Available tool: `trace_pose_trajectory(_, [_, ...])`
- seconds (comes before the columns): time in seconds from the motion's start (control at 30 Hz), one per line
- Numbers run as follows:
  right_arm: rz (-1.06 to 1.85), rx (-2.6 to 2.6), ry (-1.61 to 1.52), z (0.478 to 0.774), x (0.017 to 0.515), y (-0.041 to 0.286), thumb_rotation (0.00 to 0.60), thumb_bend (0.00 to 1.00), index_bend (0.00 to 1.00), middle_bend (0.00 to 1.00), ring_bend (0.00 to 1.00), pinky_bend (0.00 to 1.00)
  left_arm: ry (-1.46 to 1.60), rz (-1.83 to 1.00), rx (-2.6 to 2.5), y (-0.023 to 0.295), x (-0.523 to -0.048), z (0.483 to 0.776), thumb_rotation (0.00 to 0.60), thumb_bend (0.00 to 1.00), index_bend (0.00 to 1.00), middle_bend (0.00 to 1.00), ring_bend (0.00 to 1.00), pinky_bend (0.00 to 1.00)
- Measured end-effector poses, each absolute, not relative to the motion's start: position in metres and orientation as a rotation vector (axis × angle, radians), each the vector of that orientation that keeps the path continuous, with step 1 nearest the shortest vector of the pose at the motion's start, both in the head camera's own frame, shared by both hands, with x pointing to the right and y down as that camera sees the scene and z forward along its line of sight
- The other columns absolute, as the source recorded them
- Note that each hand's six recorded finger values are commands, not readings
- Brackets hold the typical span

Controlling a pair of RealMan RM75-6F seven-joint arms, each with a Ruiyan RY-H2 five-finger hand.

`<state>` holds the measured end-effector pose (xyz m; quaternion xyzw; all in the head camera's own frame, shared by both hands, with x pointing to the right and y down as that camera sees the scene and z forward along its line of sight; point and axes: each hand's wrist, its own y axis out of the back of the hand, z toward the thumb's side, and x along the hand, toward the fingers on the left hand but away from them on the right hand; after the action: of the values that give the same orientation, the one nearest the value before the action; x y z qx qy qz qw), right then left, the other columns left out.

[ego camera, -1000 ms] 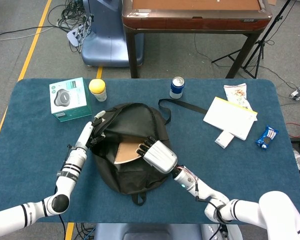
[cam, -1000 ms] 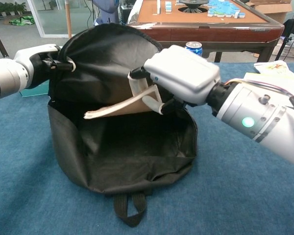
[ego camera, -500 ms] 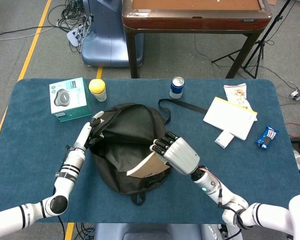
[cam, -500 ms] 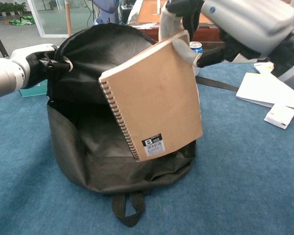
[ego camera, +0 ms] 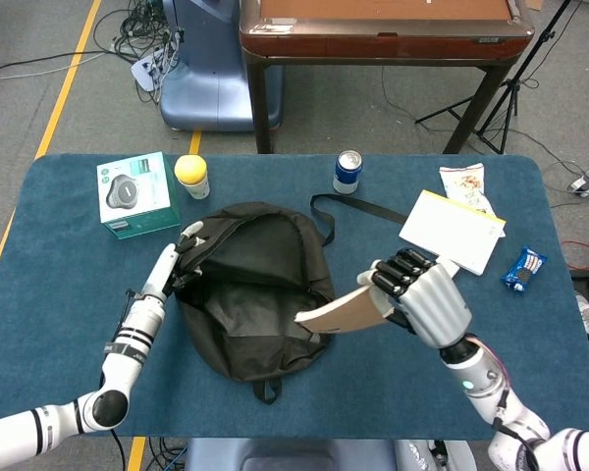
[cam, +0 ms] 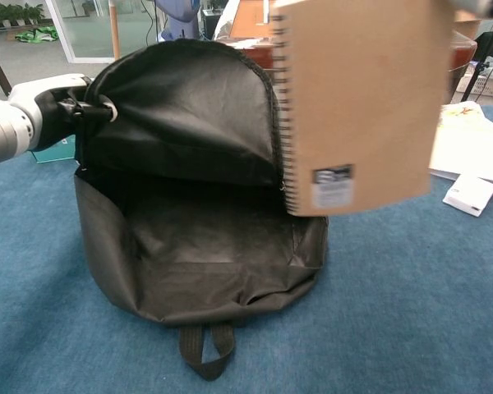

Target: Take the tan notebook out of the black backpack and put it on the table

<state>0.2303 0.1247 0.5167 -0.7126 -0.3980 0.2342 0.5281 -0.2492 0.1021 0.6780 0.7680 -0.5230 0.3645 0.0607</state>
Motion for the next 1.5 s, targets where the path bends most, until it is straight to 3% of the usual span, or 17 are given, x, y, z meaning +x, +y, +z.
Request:
trace_pose_trajectory(0.13, [0.652, -1.711, -0.978, 0.517, 0.259, 0.126, 0.6, 0.56, 1.0, 0.61, 0.56, 0.51, -1.581, 1.1, 2.335, 0.103, -0.25, 0.677, 0.6, 0.88, 0.42, 0.06, 0.01, 0.05])
trace_pose_trajectory(0.37, [0.83, -1.765, -0.99, 0.541, 0.294, 0.139, 0.6, 0.56, 1.0, 0.61, 0.56, 0.51, -1.572, 1.106, 2.345, 0.106, -0.25, 0.677, 0.6, 0.87, 0.42, 0.06, 0.01, 0.05])
trace_pose_trajectory(0.8, [1.034, -1.912, -0.977, 0.603, 0.305, 0.131, 0.6, 0.56, 1.0, 0.6, 0.56, 0.51, -1.572, 1.12, 2.352, 0.11, -0.253, 0.678, 0.6, 0.87, 0.42, 0.06, 0.01, 0.05])
trace_pose_trajectory(0.93, [1.062, -1.913, -0.983, 0.617, 0.302, 0.119, 0.6, 0.56, 0.97, 0.55, 0.51, 0.51, -1.57, 1.121, 2.347, 0.111, -0.253, 0.68, 0.6, 0.87, 0.42, 0.06, 0.01, 0.05])
trace_pose_trajectory(1.03, [1.091, -1.904, -0.987, 0.626, 0.301, 0.109, 0.6, 0.56, 0.87, 0.5, 0.45, 0.51, -1.566, 1.121, 2.35, 0.111, -0.254, 0.68, 0.6, 0.87, 0.42, 0.06, 0.01, 0.05])
trace_pose_trajectory(1.17, [1.145, -1.872, -0.965, 0.634, 0.303, 0.099, 0.6, 0.56, 0.47, 0.33, 0.26, 0.41, -1.567, 1.124, 2.36, 0.112, -0.255, 0.678, 0.6, 0.86, 0.41, 0.06, 0.01, 0.05])
trace_pose_trajectory(1.33, [1.213, -1.848, -0.965, 0.639, 0.308, 0.087, 0.6, 0.56, 0.08, 0.11, 0.05, 0.23, -1.568, 1.12, 2.372, 0.112, -0.256, 0.676, 0.6, 0.81, 0.38, 0.05, 0.0, 0.05])
trace_pose_trajectory(1.4, [1.234, -1.834, -0.964, 0.64, 0.309, 0.081, 0.6, 0.56, 0.01, 0.05, 0.01, 0.19, -1.565, 1.114, 2.376, 0.112, -0.256, 0.676, 0.6, 0.8, 0.37, 0.05, 0.0, 0.05])
trace_pose_trajectory(1.5, [1.25, -1.809, -0.954, 0.641, 0.308, 0.074, 0.6, 0.56, 0.0, 0.0, 0.0, 0.13, -1.558, 1.106, 2.385, 0.113, -0.254, 0.675, 0.6, 0.78, 0.33, 0.04, 0.0, 0.05])
